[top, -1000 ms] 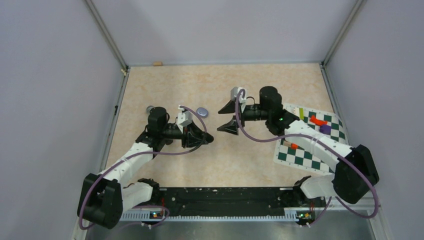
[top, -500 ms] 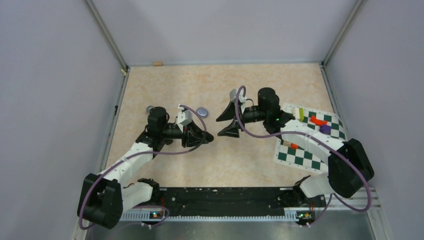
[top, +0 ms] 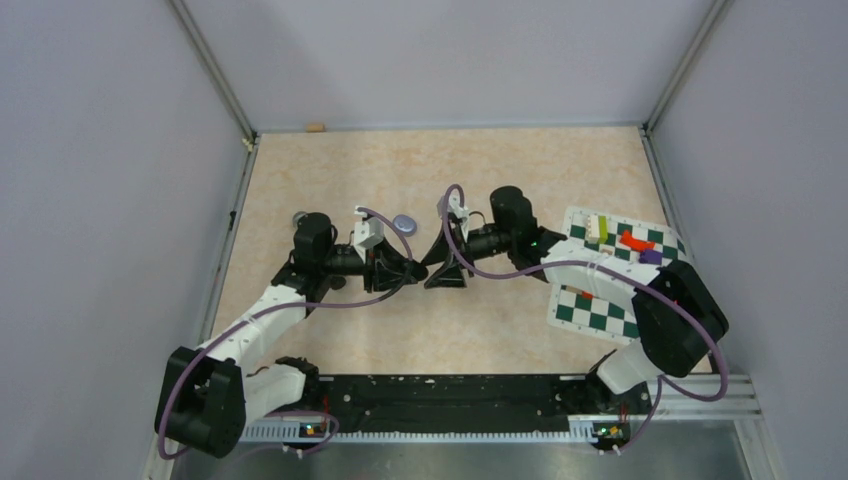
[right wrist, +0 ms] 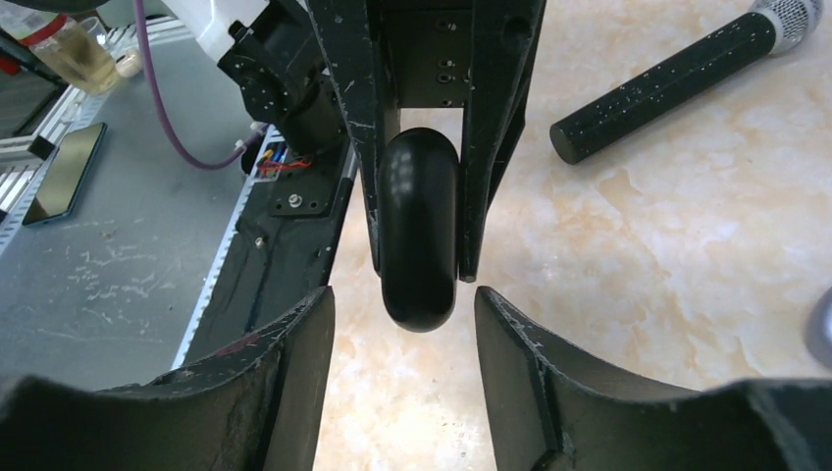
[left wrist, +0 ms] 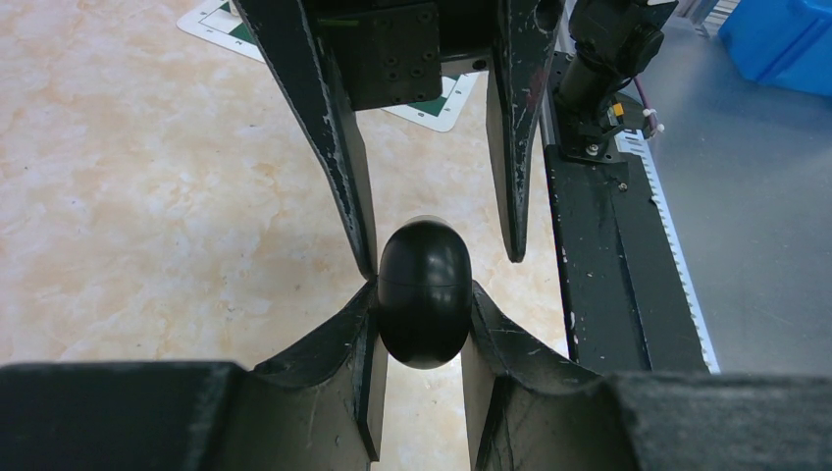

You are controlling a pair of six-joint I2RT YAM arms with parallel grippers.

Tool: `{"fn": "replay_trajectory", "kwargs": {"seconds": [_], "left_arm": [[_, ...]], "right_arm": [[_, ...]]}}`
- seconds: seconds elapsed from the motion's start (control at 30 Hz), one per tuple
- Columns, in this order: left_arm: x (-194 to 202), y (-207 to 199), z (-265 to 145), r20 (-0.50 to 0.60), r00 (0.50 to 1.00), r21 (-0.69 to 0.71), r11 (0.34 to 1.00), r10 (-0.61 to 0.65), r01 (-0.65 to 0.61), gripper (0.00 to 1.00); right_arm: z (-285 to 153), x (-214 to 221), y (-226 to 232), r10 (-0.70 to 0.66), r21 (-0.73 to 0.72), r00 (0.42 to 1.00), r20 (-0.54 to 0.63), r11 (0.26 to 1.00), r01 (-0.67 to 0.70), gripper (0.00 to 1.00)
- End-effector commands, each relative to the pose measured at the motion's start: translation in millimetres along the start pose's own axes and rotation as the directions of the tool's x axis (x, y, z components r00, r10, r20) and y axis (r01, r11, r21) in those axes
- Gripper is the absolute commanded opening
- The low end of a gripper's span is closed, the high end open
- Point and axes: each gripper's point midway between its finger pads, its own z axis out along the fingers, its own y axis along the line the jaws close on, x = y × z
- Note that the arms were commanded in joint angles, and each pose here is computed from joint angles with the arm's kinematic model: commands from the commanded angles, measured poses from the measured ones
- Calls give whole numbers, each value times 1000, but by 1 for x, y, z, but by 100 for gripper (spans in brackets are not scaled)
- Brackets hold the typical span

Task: Insert the wireless bluetooth earbuds into the charging case
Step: Close the charging case at the center of the board, then place the charging case at the center of the board.

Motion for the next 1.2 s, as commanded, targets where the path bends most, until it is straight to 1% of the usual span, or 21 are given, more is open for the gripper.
{"fn": "replay_trajectory", "kwargs": {"seconds": [0.0, 0.07, 0.23, 0.33, 0.4, 0.47, 0.57, 0.63, 0.7, 0.87, 1.0, 1.07, 1.1, 1.13, 1.17], "left_arm": [[-11, -1, 0, 20, 998, 7, 998, 60, -60, 0], [-10, 0, 0, 19, 998, 7, 998, 61, -61, 0], [-9, 0, 0, 18, 998, 7, 998, 60, -60, 0], [-9, 0, 0, 17, 998, 6, 998, 59, -59, 0], [-10, 0, 0, 17, 998, 4, 998, 60, -60, 0], [-9, 0, 0, 16, 998, 4, 998, 57, -57, 0], [-9, 0, 0, 16, 998, 3, 998, 60, -60, 0], [-9, 0, 0, 16, 998, 2, 998, 61, -61, 0], [-8, 0, 0, 15, 998, 1, 998, 60, -60, 3], [-9, 0, 0, 15, 998, 2, 998, 61, -61, 36], [-8, -1, 0, 14, 998, 6, 998, 62, -63, 61], [-9, -1, -1, 13, 998, 7, 998, 65, -65, 76], [-9, -1, -1, 13, 998, 6, 998, 68, -68, 84], [-9, -2, -1, 12, 998, 10, 998, 68, -68, 95], [-9, -2, -1, 12, 997, 13, 997, 70, -70, 98]], "right_arm": [[6, -16, 3, -76, -13, 997, 20, 997, 76, 50], [6, -17, 2, -80, -6, 997, 21, 997, 80, 47], [7, -17, 2, -68, -8, 997, 34, 998, 68, 46], [10, -15, 0, -57, -5, 998, 34, 998, 57, 41], [11, -14, 0, -52, -4, 998, 35, 999, 52, 35], [12, -14, 0, -47, -4, 998, 37, 999, 47, 25], [12, -15, -1, -49, -3, 998, 39, 999, 49, 14], [13, -16, -1, -51, -2, 998, 40, 999, 51, 10], [12, -16, -1, -50, -2, 998, 40, 999, 50, 5], [12, -18, 0, -50, -4, 998, 35, 999, 51, 2], [10, -21, 1, -67, 1, 997, 29, 998, 67, 1], [9, -23, 1, -77, 6, 997, 28, 997, 76, 1], [8, -23, 1, -80, 10, 996, 28, 997, 80, 1], [7, -24, 1, -84, 10, 996, 28, 996, 84, 1], [6, -26, 1, -90, 15, 995, 31, 996, 90, 1]]}}
